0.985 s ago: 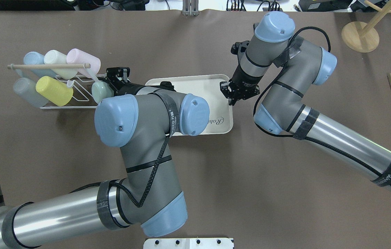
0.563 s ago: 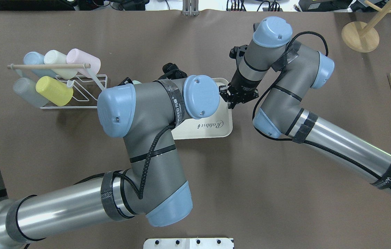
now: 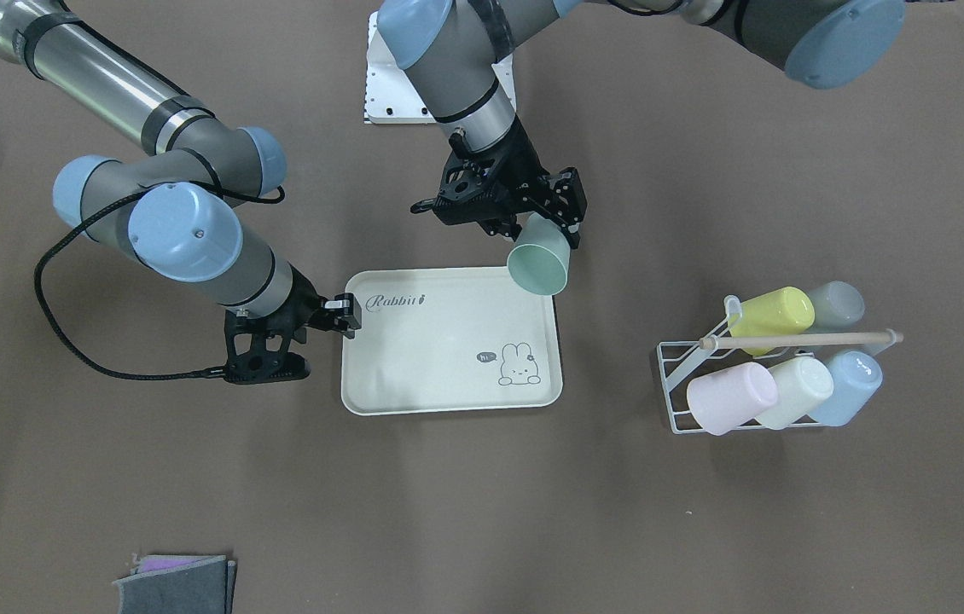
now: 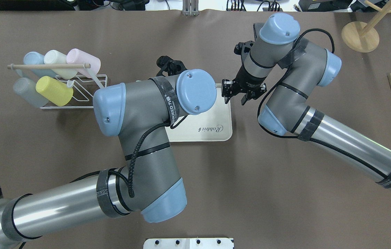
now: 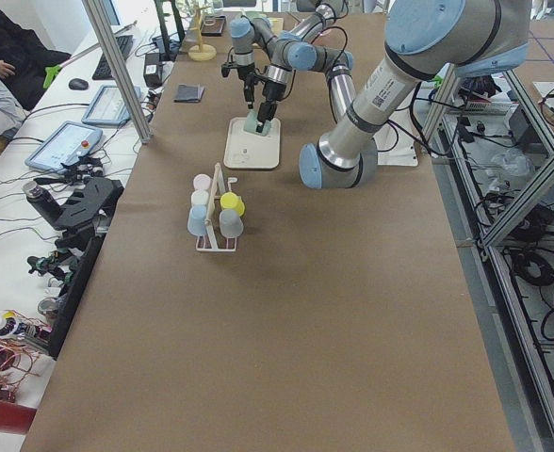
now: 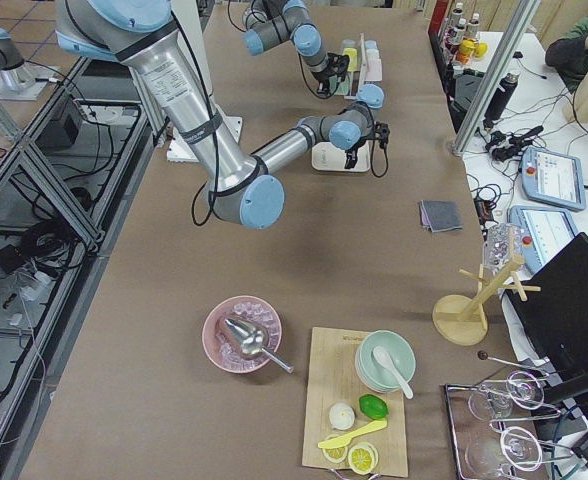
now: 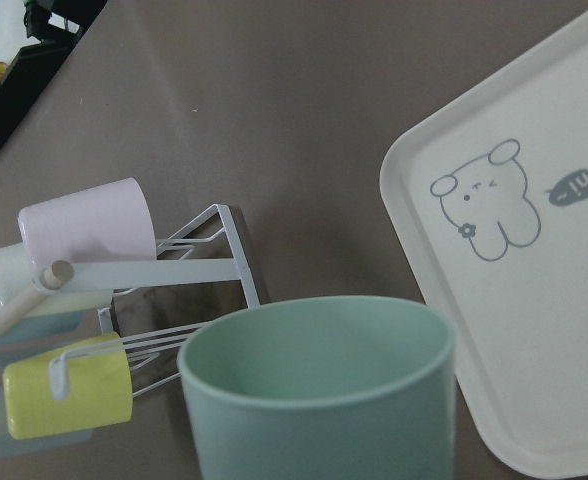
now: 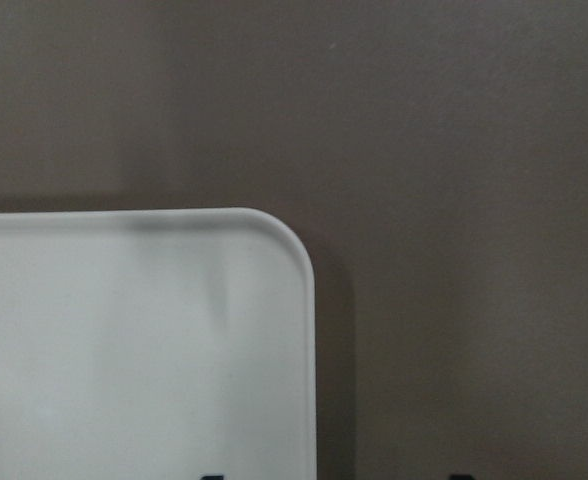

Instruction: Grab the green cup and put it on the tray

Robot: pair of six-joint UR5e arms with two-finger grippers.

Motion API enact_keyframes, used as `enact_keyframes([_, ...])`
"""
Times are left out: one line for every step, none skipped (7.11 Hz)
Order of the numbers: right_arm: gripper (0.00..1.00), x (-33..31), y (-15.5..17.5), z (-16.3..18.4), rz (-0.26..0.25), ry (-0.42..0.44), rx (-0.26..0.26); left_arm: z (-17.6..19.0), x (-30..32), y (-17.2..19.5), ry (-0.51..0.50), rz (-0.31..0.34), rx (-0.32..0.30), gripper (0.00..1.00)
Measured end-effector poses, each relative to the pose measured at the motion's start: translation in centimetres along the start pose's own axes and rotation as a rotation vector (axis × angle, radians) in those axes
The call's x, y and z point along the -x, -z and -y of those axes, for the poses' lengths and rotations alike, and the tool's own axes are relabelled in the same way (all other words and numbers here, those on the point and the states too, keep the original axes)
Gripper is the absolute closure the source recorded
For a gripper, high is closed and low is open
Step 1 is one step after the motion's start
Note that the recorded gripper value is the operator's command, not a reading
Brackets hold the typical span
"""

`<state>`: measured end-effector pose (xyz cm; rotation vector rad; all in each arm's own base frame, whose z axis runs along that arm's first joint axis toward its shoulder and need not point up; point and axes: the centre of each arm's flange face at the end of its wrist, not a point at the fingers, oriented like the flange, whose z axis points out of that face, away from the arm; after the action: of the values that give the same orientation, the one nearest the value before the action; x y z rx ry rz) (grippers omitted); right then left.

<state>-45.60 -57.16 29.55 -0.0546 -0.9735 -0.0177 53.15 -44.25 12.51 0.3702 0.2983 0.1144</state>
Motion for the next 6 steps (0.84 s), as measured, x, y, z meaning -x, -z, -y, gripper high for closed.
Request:
enact_keyframes([0.00,-2.4,2.3,0.2,0.005,-0.008,-0.039,0.8,-0.2,-0.4,0.049,-0.082,-0.064,0.85])
enact_keyframes([0.00,-6.1,5.5,-0.1,0.009,-0.020,-0.086,1.8,-0.6,-0.5,0.080,-0.145,-0.143,0.84])
enact_keyframes([0.00,-10.0,9.1,-0.9,0.012,-0.037,-0.135,2.9,-1.3,-0.2,0.107,-0.193,-0.237,0.84])
enact_keyframes([0.00,-13.4,12.7,-1.3,0.013,-0.052,-0.189,3.8,-2.6,0.2,0.133,-0.256,-0.327,0.83])
enact_keyframes([0.00,-16.0,15.3,-1.3,0.005,-0.044,-0.230,4.4,-4.1,-0.2,0.158,-0.303,-0.410,0.83])
enact_keyframes([0.00,-19.2,17.1,-1.4,-0.018,-0.016,-0.261,4.6,-5.3,-1.5,0.182,-0.314,-0.486,0.83])
